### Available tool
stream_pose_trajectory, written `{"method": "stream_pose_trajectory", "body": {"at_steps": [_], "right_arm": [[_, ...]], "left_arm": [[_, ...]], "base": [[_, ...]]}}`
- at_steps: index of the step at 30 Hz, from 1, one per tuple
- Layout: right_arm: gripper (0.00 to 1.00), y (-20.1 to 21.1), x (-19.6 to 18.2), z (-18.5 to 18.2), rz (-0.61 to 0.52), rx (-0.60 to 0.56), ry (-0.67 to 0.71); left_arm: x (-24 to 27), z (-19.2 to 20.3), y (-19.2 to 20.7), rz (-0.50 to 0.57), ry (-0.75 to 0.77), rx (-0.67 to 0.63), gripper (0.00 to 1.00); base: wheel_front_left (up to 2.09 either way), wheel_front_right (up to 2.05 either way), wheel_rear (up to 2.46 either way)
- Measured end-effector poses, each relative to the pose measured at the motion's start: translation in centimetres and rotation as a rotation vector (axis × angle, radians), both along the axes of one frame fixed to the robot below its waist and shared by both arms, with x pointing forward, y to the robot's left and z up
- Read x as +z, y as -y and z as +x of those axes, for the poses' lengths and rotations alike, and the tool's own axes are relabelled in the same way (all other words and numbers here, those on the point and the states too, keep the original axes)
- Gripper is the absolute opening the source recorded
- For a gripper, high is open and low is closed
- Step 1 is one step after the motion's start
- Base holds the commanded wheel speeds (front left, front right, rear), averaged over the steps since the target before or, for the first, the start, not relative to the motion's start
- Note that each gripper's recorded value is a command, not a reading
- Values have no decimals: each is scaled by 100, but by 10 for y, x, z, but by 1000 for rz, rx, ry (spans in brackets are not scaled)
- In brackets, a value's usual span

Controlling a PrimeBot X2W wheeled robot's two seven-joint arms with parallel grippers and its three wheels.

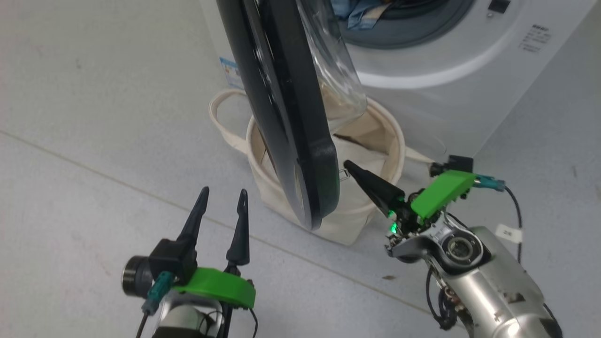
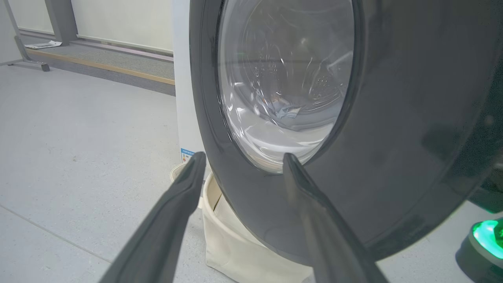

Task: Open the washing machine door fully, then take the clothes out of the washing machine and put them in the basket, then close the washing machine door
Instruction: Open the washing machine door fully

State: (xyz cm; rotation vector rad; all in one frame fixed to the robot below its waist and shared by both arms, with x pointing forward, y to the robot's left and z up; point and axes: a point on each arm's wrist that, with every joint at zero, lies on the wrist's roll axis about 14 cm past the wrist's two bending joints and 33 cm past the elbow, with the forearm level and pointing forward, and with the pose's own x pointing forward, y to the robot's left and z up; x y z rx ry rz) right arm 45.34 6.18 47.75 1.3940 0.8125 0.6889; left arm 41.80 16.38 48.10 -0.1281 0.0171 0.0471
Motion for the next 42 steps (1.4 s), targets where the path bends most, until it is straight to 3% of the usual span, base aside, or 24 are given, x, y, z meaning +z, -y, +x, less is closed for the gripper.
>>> {"method": "stream_pose_trajectory", "body": {"at_steps": [4, 12, 15, 21, 25, 29, 30, 31, 32, 35, 42], "right_arm": [[0, 21, 7, 0, -104, -90, 104], [0, 62, 55, -6, -443, -303, 607], [0, 70, 63, -19, -518, -352, 741], [0, 97, 78, -29, -616, -443, 872], [0, 128, 104, -26, -664, -565, 963], [0, 147, 103, -37, -728, -630, 992], [15, 153, 102, -40, -739, -654, 988], [76, 159, 100, -43, -766, -671, 992], [100, 166, 96, -46, -808, -680, 999], [100, 185, 84, -53, -888, -715, 977], [100, 197, 67, -66, -953, -737, 928]], "left_arm": [[6, -9, 1, 10, 16, -3, 100], [20, -35, 2, 4, 55, -16, 100], [19, -46, 2, 4, 55, -16, 100], [26, -56, 2, -1, 81, -24, 100], [33, -54, 5, 4, 103, -36, 100], [33, -52, 5, 1, 104, -38, 100], [33, -52, 4, 1, 104, -37, 100], [33, -51, 4, 0, 105, -37, 100], [33, -51, 4, 0, 105, -37, 100], [35, -49, 6, 8, 111, -43, 100], [34, -45, 11, 3, 109, -64, 100]], "base": [[0, 0, 0], [0, 0, 0], [0, 0, 0], [0, 0, 0], [0, 0, 0], [0, 0, 0], [0, 0, 0], [0, 0, 0], [0, 0, 0], [0, 0, 0], [0, 0, 0]]}}
